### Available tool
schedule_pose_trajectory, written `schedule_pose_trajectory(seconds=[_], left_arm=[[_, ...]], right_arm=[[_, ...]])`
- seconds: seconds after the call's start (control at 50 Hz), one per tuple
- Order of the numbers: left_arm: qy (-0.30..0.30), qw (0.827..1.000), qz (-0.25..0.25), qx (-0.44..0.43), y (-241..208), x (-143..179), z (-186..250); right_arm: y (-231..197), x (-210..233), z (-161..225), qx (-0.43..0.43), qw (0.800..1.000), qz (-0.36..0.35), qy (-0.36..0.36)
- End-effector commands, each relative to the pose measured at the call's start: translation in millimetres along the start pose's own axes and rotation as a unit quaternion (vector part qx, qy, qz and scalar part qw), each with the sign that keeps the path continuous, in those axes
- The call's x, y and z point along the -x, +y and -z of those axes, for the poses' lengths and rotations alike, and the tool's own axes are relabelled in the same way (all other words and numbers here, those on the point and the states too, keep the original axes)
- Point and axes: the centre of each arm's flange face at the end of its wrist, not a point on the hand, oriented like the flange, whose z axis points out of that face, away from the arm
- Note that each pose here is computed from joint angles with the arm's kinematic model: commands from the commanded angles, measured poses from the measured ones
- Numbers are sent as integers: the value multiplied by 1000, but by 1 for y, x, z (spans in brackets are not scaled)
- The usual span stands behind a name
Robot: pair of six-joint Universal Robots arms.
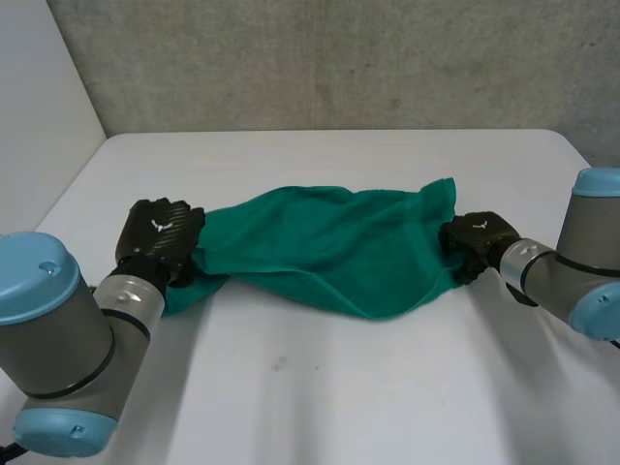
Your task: Fold the towel.
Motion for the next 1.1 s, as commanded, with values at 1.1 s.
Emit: schedule_pose_trajectory(seconds=[1.1], left_arm=[[-188, 915, -21, -357, -224, 100, -84]], right_arm=[[-278, -89, 125, -335, 899, 72, 273]])
